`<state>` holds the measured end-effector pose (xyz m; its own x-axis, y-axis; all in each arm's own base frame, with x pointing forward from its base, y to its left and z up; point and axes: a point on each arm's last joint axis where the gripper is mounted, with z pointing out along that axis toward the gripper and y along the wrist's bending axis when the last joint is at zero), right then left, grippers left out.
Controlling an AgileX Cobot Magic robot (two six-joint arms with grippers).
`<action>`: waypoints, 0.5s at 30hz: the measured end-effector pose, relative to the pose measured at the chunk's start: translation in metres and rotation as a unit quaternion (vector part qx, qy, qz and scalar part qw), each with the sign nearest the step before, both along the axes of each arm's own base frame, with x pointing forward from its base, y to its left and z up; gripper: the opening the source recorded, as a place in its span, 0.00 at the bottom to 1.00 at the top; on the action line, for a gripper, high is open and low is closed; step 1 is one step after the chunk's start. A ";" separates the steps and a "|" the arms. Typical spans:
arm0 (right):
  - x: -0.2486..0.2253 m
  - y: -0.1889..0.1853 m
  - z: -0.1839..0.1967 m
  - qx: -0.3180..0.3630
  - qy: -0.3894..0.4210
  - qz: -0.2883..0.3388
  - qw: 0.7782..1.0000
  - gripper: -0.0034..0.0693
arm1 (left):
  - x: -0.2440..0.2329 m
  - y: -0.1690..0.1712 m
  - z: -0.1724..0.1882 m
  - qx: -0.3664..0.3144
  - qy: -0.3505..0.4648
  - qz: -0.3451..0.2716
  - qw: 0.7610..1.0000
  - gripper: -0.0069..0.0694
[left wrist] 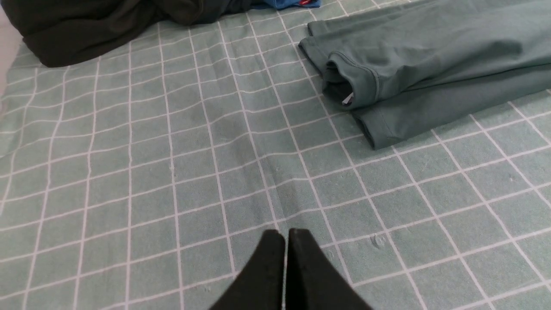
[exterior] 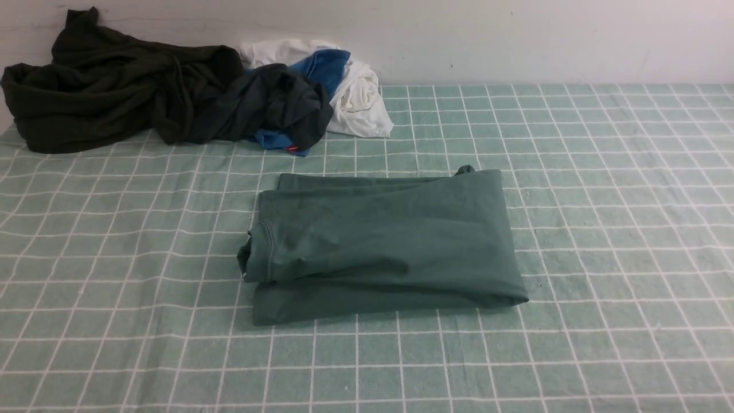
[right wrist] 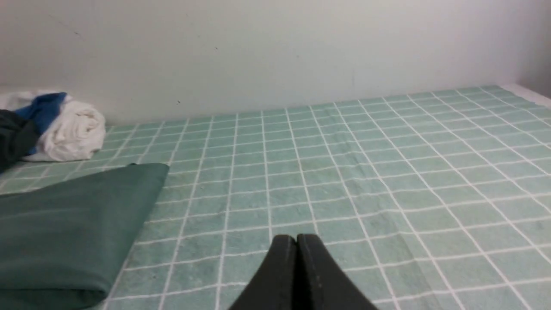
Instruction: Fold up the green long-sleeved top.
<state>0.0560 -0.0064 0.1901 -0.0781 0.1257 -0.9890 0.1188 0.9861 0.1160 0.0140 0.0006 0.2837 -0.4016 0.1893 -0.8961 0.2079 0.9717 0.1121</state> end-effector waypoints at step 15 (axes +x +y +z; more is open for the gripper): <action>-0.001 0.001 -0.007 -0.010 0.044 0.019 0.999 0.03 | 0.000 0.000 0.000 0.000 0.000 0.000 1.000 0.09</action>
